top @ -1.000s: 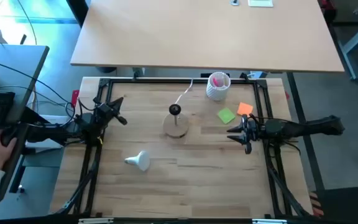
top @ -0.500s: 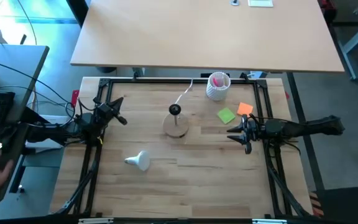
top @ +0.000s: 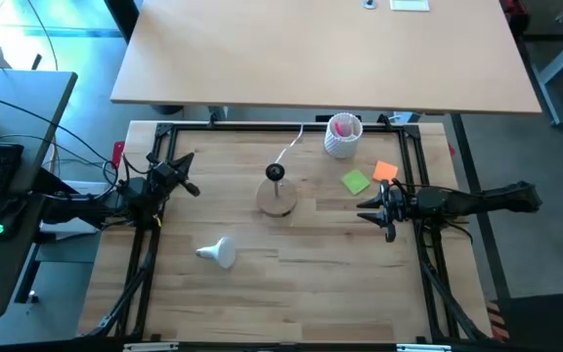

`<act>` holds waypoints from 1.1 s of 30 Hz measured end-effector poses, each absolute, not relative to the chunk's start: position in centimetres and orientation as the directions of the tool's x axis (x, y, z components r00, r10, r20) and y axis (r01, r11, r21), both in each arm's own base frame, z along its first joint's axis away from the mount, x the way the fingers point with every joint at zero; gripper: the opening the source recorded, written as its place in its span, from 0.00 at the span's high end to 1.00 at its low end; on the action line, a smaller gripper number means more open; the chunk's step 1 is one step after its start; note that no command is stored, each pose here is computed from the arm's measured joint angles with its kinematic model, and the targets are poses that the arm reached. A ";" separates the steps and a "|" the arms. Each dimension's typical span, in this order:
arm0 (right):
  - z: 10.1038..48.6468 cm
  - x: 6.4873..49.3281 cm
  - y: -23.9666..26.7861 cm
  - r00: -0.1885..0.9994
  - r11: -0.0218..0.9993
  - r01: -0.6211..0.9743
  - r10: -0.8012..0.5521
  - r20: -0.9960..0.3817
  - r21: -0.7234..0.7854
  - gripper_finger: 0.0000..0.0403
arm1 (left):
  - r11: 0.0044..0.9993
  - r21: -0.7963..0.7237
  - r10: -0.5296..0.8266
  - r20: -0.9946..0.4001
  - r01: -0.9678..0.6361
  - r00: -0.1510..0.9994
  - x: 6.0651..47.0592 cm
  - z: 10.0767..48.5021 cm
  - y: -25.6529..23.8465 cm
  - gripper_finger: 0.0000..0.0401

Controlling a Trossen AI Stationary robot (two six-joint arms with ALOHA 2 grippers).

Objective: Screw lightbulb

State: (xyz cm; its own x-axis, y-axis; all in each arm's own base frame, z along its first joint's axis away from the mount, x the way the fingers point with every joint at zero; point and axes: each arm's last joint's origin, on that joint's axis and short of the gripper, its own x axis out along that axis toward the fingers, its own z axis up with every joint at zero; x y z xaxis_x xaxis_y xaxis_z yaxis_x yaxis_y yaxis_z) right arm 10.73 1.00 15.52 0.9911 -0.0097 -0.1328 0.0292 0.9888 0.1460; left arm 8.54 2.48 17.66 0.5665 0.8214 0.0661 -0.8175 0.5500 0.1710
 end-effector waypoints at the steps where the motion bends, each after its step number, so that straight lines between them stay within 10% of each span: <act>1: 15.5 10.7 1.0 0.991 0.989 0.030 -0.010 -0.133 0.146 0.69 | 0.550 0.171 0.821 0.066 -0.817 0.567 8.5 17.7 2.5 1.00; 28: 15.7 10.7 0.7 0.988 0.990 0.115 -0.104 -0.117 0.086 0.69 | 0.550 0.171 0.821 0.066 -0.817 0.566 8.5 17.7 2.5 1.00; 33: 18.0 10.7 0.4 0.972 0.895 0.133 -0.202 0.121 0.426 0.69 | 0.550 0.172 0.822 0.066 -0.817 0.566 8.5 17.7 2.5 1.00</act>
